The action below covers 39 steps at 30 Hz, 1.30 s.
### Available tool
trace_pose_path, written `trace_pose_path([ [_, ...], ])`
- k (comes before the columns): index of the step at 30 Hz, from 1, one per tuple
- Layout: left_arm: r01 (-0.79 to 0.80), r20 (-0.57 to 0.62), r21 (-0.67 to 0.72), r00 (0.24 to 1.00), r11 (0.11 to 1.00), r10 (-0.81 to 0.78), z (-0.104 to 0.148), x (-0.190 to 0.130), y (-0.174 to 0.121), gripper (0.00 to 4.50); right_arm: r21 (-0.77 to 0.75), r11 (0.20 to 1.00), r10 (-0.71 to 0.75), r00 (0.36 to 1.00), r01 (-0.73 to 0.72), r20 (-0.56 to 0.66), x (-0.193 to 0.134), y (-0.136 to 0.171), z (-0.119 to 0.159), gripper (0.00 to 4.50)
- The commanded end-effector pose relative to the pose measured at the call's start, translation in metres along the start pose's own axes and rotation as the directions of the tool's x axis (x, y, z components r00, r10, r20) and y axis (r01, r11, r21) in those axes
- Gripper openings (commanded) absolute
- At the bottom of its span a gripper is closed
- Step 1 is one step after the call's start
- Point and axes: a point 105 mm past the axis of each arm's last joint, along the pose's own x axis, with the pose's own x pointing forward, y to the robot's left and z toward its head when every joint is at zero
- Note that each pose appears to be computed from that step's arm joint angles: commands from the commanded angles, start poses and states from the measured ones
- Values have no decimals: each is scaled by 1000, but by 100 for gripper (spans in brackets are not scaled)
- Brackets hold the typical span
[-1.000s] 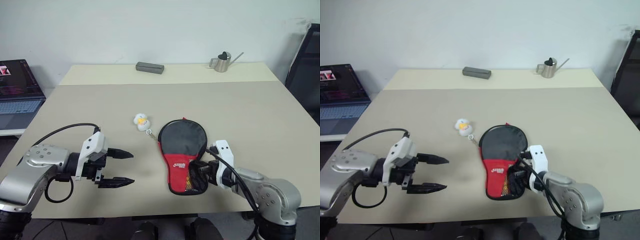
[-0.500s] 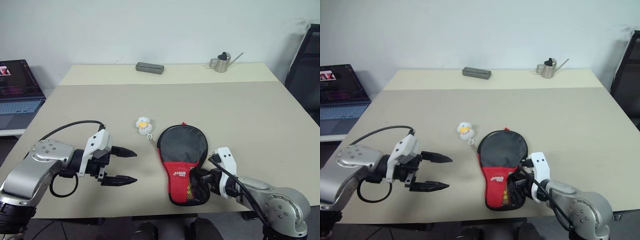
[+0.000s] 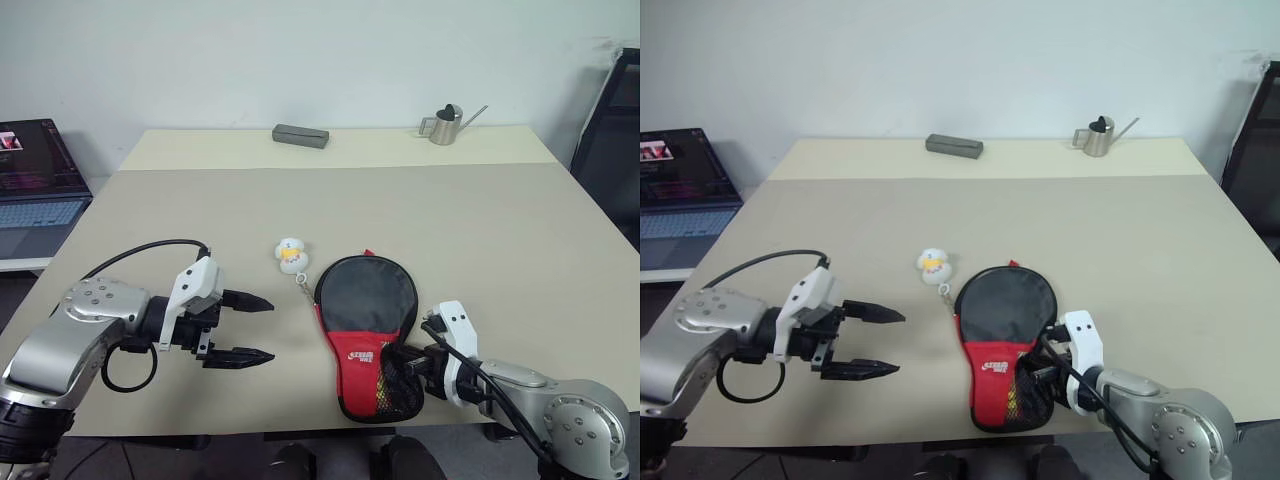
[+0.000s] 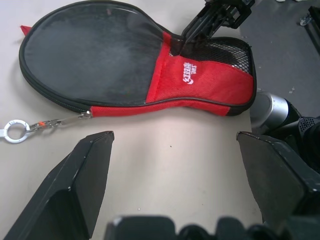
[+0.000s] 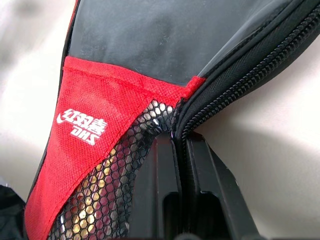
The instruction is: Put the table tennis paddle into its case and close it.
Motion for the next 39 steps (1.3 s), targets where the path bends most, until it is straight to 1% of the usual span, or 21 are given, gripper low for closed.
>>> trace_pose_path([
  [1,2,10,41,1000,999,-2,6,0,2,430,8,999,41,992,-41,-121,1,8,-24,2],
  [11,7,10,52,1000,999,-8,7,1,4,430,25,999,45,992,-43,-121,4,12,-23,2],
  [13,9,12,54,1000,998,-9,7,2,4,430,29,999,35,992,-32,-118,5,11,-23,2],
  [16,4,21,58,1000,998,-5,8,3,6,430,57,998,-21,997,26,-72,5,3,-14,2],
  [19,-3,27,64,1000,998,1,8,4,7,430,79,991,-108,994,108,-7,-2,-11,-2,81],
  [22,-4,33,65,999,998,2,8,7,8,430,77,986,-152,987,147,49,-13,-20,9,176],
  [23,-4,35,65,999,998,1,8,7,8,430,75,986,-154,985,149,72,-17,-22,14,209],
  [24,-3,37,66,999,998,0,8,8,8,430,86,989,-129,986,120,106,-20,-21,21,238],
  [26,-2,42,71,999,997,-1,7,10,8,430,53,993,-111,984,105,136,-30,-26,29,307],
  [29,-5,48,77,999,997,1,8,12,10,430,25,996,-87,984,84,154,-38,-28,34,412],
  [31,-13,54,79,998,997,9,8,12,11,430,0,999,-39,976,40,213,-44,-24,46,412],
  [32,-25,59,78,998,997,20,9,12,12,430,-38,999,-5,965,16,263,-49,-19,57,412],
  [34,-61,62,78,997,995,56,8,10,15,430,-141,990,34,930,19,366,-55,-12,79,412],
  [35,-78,63,76,995,994,73,7,9,17,430,-200,980,63,926,13,373,-56,-9,83,412],
  [36,-93,65,75,994,993,88,7,8,19,430,-228,974,102,923,-16,370,-55,-5,83,412],
  [38,-121,70,70,991,990,117,6,6,21,430,-306,949,182,918,-70,353,-53,1,87,449],
  [39,-131,73,68,989,989,126,6,5,21,430,-347,933,221,914,-96,341,-51,4,89,449],
])
